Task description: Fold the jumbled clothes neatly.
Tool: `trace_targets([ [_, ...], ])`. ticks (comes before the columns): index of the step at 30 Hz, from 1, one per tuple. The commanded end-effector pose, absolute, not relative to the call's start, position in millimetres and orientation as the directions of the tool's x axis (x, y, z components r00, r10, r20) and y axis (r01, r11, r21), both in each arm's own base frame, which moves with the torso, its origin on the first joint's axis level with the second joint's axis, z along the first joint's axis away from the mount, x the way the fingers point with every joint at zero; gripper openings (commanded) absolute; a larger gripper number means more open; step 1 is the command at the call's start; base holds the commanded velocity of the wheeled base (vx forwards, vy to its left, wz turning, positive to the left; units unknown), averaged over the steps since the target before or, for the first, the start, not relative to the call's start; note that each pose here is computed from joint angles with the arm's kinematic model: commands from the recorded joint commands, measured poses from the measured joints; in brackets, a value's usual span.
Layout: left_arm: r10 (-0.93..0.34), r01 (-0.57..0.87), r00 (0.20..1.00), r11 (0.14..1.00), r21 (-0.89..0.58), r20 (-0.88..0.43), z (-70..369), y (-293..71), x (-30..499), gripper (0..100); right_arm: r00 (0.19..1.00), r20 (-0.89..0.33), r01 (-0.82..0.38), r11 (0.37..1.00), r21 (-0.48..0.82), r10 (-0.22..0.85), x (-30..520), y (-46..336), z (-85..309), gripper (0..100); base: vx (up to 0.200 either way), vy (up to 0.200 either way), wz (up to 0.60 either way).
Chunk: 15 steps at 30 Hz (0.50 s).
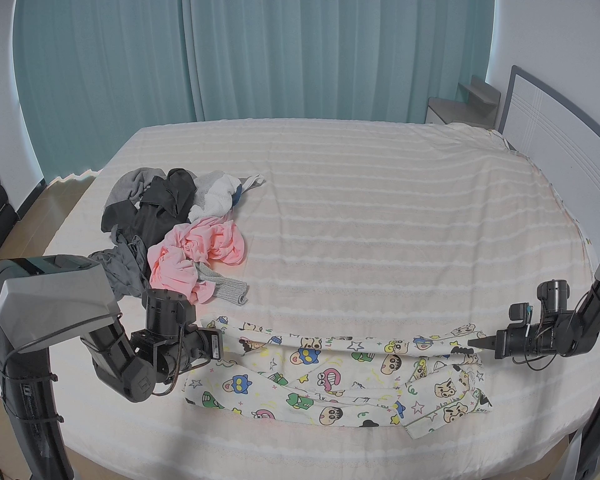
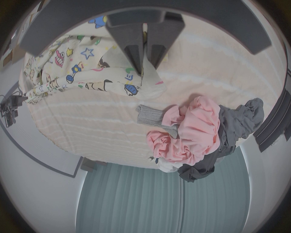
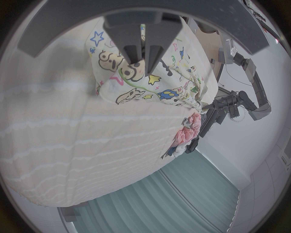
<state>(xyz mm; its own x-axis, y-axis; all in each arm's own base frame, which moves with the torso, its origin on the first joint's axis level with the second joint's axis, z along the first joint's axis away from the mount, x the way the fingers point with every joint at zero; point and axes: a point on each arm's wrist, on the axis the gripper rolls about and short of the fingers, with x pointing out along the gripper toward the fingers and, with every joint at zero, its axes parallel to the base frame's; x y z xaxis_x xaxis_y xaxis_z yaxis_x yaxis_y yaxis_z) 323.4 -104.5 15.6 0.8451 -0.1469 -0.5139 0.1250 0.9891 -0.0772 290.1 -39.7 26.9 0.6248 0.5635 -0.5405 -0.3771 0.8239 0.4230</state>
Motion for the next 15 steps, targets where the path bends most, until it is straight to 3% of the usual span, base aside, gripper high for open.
trace_targets([
  [1, -0.152, 0.136, 0.836, 0.988, -0.069, -0.527, 10.6, -105.4, 315.4, 0, 0.612, -0.557, -0.366, 0.825, 0.431, 0.562, 281.5, -41.0, 22.0, 0, 0.0, 0.0, 0.0],
  [15, -0.153, 0.152, 0.788, 0.987, -0.053, -0.596, -9.9, -106.4, 297.2, 0, 0.557, -0.604, -0.369, 0.822, 0.434, 0.57, 260.7, -39.7, 5.4, 0, 0.0, 0.0, 0.0],
])
